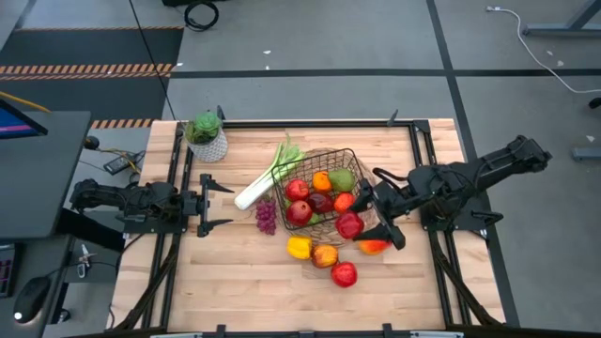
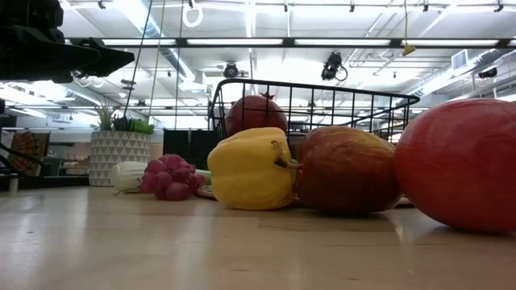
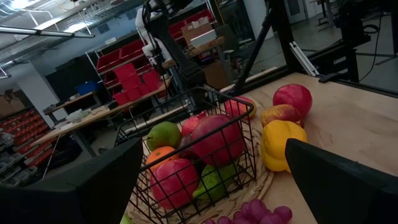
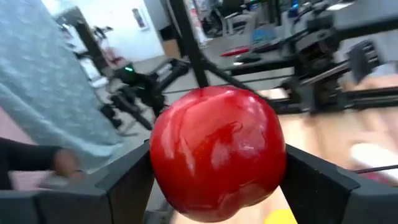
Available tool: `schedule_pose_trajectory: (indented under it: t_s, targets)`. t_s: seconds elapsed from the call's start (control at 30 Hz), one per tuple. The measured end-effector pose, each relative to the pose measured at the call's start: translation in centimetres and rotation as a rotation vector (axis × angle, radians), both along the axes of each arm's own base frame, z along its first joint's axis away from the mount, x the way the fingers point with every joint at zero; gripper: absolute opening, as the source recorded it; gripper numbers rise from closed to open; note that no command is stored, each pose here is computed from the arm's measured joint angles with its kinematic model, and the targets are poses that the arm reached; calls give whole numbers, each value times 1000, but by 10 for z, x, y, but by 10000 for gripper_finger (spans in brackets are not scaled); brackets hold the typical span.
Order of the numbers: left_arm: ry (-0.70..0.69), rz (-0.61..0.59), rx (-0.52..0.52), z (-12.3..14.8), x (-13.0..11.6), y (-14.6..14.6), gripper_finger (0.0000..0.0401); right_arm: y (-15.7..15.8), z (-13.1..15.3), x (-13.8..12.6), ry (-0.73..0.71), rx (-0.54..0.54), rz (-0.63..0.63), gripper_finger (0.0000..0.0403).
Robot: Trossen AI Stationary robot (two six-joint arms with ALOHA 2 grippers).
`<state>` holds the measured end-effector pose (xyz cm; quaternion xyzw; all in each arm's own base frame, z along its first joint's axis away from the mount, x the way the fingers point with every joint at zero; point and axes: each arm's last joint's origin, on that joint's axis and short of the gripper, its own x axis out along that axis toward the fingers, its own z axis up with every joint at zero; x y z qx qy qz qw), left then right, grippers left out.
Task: Build produce basket
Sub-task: Put the red apple into the black wire basket
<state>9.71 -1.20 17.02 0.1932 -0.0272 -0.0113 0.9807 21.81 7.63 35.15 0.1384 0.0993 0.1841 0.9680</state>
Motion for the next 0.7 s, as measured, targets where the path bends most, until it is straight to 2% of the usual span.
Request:
schedule_pose_trajectory:
  t_s: [0.17,0.4,0.5,0.7]
  targets:
    - [-1,0,0,0,0,0,400,-8,-2,4,-30,-110,-22,315]
    - [-1,0,0,0,0,0,400,-11,-10,10,-3,-200,-26,315]
    - [0,0,0,0,0,0,400,-14,-17,17,16,-274,-63,315]
    - [0,0,0,0,0,0,400,-34,-58,39,300,-423,-259,315]
